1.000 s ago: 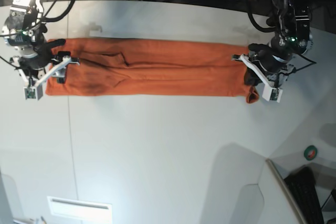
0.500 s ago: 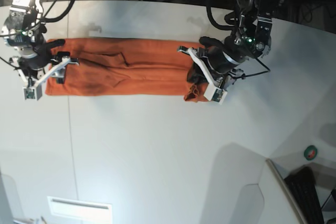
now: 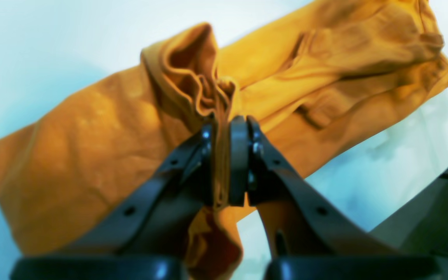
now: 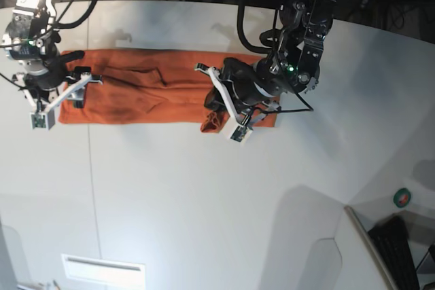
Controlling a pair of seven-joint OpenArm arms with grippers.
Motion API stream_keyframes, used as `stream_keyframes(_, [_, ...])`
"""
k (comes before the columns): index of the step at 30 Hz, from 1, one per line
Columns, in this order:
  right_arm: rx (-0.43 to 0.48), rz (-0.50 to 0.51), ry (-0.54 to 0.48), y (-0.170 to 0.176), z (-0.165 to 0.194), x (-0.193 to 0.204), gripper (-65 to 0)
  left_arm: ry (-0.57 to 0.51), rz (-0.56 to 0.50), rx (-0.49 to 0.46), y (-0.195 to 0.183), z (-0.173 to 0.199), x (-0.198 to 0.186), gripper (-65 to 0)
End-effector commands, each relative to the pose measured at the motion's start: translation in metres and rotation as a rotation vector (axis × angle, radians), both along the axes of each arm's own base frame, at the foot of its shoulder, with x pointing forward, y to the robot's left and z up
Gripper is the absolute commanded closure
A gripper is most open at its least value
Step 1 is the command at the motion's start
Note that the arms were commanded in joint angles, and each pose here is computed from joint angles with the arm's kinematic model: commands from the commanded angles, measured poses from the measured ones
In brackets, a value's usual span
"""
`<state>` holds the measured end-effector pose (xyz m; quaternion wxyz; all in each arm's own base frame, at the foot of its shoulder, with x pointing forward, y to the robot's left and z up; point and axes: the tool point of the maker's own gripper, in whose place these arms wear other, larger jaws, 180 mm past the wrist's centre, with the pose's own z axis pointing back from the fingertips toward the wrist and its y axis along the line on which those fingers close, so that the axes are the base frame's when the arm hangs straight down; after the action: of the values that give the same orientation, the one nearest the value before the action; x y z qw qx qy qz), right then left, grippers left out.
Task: Layout the t-shirt on the table in an organized manner, then fold the t-shirt properly
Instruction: 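Fold the strip end with the left gripper toward the right gripper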
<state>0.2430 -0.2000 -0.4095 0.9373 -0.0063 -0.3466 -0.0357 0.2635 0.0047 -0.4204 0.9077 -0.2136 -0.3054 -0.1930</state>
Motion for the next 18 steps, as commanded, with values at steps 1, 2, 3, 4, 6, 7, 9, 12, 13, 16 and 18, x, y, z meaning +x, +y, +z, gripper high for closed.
stream_keyframes(1, [-0.01, 0.005, -0.043, -0.002, 0.01, 0.008, -32.0, -0.022, 0.004, -0.023, -0.005, 0.007, 0.008, 0.0])
stream_keyframes(2, [-0.011, 0.005, -0.045, -0.002, 0.011, 0.008, -32.0, -0.006, 0.007, -0.022, -0.005, 0.002, 0.007, 0.0])
stream_keyframes(3, [-0.011, 0.005, -0.045, -0.002, 0.011, 0.008, -32.0, 0.003, 0.009, -0.022, -0.005, -0.002, 0.005, 0.0])
stream_keyframes(4, [-0.011, 0.005, -0.046, -0.002, 0.011, 0.009, -32.0, 0.011, 0.009, -0.02, -0.005, -0.004, 0.004, 0.0])
stream_keyframes(6, [-0.011, 0.005, -0.046, -0.002, 0.011, 0.009, -32.0, 0.017, 0.01, -0.019, -0.005, -0.006, 0.003, 0.0])
stream_keyframes(7, [-0.011, 0.005, -0.046, -0.002, 0.011, 0.009, -32.0, 0.017, 0.01, -0.019, -0.005, -0.006, 0.003, 0.0])
stream_keyframes(9, [-0.012, 0.004, -0.046, -0.003, 0.011, 0.008, -32.0, 0.02, 0.01, -0.018, -0.005, -0.007, 0.002, 0.0])
stream_keyframes(12, [-0.011, 0.005, -0.046, -0.002, 0.011, 0.009, -32.0, 0.018, 0.01, -0.018, -0.005, -0.007, 0.003, 0.0])
stream_keyframes(13, [-0.009, 0.005, -0.045, -0.002, 0.011, 0.008, -32.0, 0.018, 0.01, -0.018, -0.005, -0.007, 0.003, 0.0])
stream_keyframes(16, [-0.009, 0.006, -0.045, -0.001, 0.011, 0.008, -32.0, 0.017, 0.011, -0.028, -0.008, -0.005, 0.003, 0.0])
stream_keyframes(18, [-0.009, 0.006, -0.045, -0.001, 0.011, 0.008, -32.0, 0.017, 0.011, -0.031, -0.01, -0.005, 0.003, 0.0])
